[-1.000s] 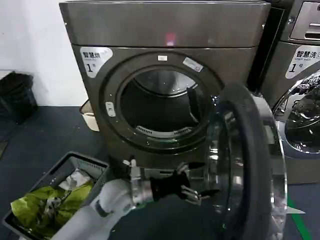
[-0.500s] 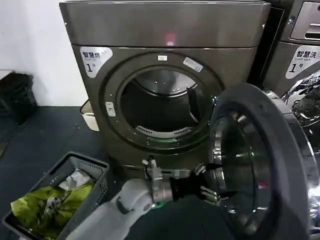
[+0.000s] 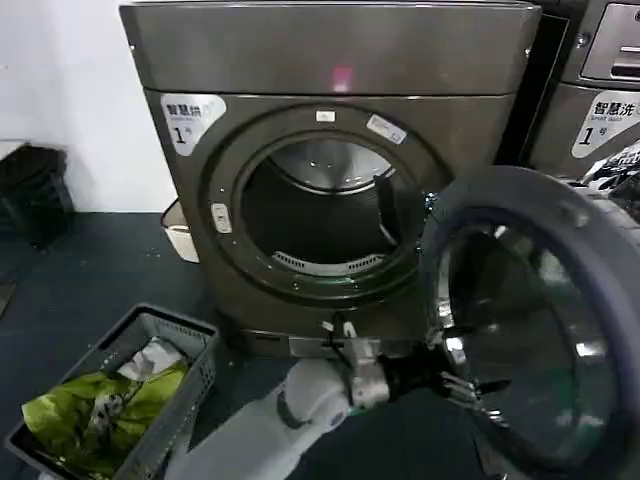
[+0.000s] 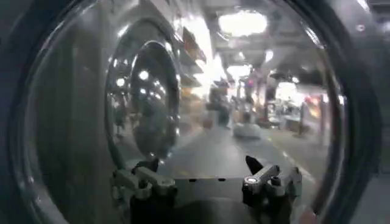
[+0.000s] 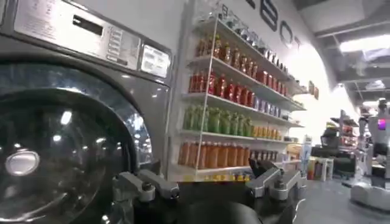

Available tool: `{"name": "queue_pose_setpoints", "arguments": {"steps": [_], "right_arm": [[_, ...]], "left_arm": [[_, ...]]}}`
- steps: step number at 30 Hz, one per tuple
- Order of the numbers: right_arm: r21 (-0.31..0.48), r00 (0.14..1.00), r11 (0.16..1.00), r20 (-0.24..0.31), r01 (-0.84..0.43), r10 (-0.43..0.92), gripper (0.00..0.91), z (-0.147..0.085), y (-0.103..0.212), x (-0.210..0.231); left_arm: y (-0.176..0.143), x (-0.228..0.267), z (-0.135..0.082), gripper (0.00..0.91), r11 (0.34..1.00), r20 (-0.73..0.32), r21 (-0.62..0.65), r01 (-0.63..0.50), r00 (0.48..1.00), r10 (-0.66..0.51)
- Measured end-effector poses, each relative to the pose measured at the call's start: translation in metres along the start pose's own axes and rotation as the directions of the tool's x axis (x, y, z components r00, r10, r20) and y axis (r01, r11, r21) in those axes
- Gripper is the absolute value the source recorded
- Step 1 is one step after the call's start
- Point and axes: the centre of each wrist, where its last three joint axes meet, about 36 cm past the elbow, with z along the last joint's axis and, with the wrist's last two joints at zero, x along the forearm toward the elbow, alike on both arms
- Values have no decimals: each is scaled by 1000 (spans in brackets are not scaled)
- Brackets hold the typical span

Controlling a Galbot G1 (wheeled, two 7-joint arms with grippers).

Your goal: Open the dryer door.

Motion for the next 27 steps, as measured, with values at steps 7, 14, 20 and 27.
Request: {"name": "queue_pose_setpoints", "arguments": {"steps": [7, 14, 20, 27], "right_arm": [[-12, 1000, 1000, 26, 3, -3, 907, 2, -2, -1], [-11, 999, 1000, 36, 6, -6, 907, 3, -6, -4], [-4, 999, 1000, 49, 1, -1, 907, 2, -7, -2], [5, 999, 1000, 53, -1, 1, 907, 0, -9, -1]], "left_arm": [[-2, -26, 7, 907, 1000, 3, -10, 10, 1000, -10], [-1, -41, 13, 907, 996, 2, -83, 40, 999, -40], [1, -52, 17, 907, 995, -5, -85, 52, 999, -53], [1, -60, 20, 907, 994, 8, -80, 70, 998, -70]]}}
